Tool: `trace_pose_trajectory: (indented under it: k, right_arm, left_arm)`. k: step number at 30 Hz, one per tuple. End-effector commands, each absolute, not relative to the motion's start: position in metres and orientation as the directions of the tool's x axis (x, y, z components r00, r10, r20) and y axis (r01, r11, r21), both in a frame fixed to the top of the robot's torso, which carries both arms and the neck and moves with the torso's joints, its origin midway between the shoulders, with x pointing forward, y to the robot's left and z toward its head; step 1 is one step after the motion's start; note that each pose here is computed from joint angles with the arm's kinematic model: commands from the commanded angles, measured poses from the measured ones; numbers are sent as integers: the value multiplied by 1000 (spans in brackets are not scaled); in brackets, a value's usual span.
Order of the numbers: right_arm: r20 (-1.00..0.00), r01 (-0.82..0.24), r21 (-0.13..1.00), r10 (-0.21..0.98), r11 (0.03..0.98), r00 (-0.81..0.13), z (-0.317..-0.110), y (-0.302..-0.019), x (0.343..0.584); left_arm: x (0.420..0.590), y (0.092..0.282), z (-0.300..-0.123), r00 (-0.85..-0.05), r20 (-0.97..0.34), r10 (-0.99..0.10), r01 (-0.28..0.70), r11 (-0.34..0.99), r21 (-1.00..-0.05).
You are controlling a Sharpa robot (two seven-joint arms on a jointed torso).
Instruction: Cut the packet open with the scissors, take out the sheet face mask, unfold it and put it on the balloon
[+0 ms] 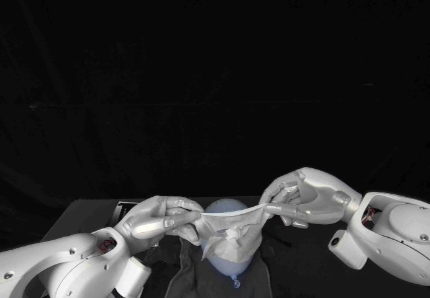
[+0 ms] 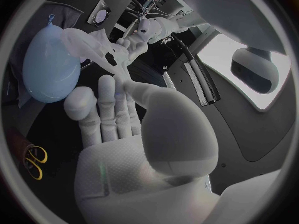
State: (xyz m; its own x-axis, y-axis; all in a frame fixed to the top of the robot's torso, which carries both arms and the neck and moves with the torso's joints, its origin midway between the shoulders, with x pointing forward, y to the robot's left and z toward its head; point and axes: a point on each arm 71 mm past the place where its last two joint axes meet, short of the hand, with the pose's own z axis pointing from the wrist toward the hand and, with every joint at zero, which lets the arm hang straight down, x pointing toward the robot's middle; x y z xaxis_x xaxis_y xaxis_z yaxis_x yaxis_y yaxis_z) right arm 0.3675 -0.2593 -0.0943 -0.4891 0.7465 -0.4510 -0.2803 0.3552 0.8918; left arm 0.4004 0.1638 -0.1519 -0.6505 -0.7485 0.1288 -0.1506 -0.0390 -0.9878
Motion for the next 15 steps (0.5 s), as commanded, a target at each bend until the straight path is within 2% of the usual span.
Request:
trace_pose_trajectory:
  k: [1, 15]
  right_arm:
    - [-454, -271, 891, 730, 365, -511, -102, -258, 369]
    - [-454, -168, 886, 736, 432, -503, -136, -264, 384]
  left_arm:
    - [398, 161, -154, -673, 139, -726, -155, -45, -987]
    - [413, 158, -167, -658, 107, -745, -180, 17, -984]
